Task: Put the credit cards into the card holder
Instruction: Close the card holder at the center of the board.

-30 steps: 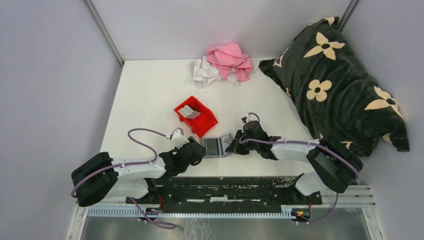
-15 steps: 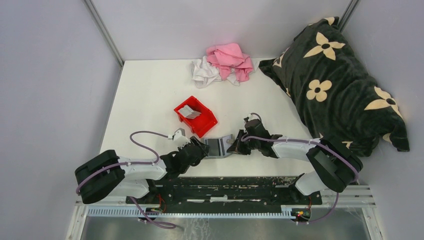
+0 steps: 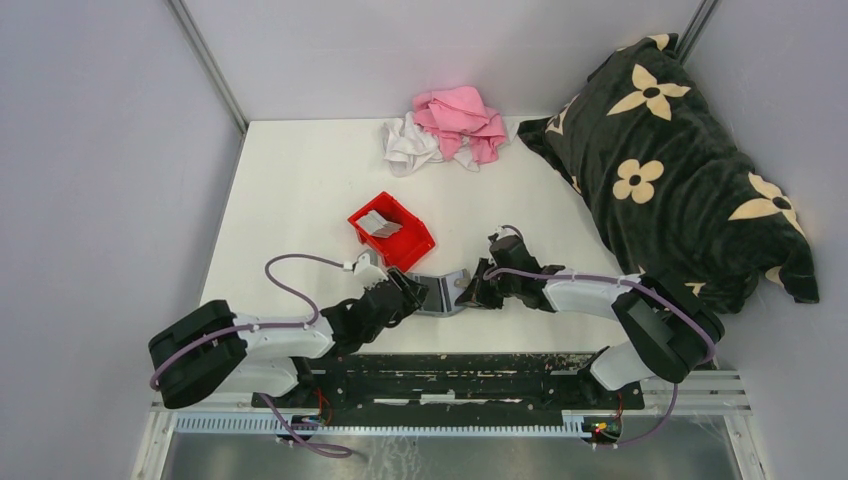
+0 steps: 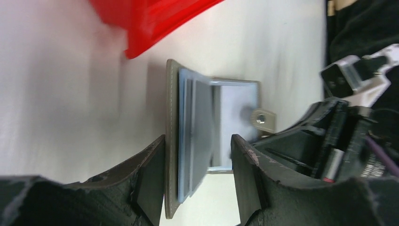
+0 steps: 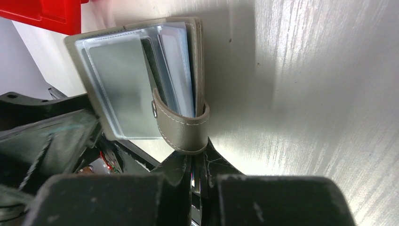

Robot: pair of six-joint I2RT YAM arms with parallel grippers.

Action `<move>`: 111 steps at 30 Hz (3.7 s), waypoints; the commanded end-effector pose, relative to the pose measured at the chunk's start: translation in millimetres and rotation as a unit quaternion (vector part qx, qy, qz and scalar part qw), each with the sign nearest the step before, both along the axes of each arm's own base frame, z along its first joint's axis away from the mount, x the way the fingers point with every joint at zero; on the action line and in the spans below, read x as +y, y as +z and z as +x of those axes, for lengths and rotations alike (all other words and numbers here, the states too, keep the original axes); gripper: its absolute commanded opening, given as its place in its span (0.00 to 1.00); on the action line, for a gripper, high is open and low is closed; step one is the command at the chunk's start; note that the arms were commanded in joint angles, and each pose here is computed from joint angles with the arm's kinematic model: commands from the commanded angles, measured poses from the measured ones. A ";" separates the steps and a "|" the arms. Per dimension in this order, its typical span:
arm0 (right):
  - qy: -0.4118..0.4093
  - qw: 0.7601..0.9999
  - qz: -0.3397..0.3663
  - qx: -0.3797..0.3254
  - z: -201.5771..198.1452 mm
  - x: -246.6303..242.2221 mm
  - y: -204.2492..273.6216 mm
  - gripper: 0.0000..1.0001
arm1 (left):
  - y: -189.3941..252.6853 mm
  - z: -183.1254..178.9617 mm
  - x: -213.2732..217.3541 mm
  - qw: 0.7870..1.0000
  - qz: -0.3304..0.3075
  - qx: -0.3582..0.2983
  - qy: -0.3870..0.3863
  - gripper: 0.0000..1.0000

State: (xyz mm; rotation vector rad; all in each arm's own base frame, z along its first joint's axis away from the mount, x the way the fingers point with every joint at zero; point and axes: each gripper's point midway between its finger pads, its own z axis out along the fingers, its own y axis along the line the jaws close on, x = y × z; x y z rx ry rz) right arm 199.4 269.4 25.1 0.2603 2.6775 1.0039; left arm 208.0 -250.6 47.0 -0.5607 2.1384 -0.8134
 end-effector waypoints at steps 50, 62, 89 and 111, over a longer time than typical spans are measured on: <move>0.069 0.941 -0.290 -0.160 54.9 -64.2 15.9 0.60 | 45.2 20.1 -95.7 0.995 -0.019 -0.037 -0.085 0.54; 0.060 0.923 -0.334 -0.183 66.4 -78.5 12.3 0.60 | 32.1 18.0 -95.8 0.995 -0.002 -0.025 -0.092 0.54; 0.028 0.922 -0.335 -0.190 64.3 -88.3 24.3 0.58 | 46.1 26.8 -116.6 0.994 -0.012 -0.039 -0.097 0.54; 0.007 0.919 -0.356 -0.172 63.9 -103.6 20.8 0.55 | 62.5 21.9 -135.7 0.988 -0.041 -0.063 -0.132 0.57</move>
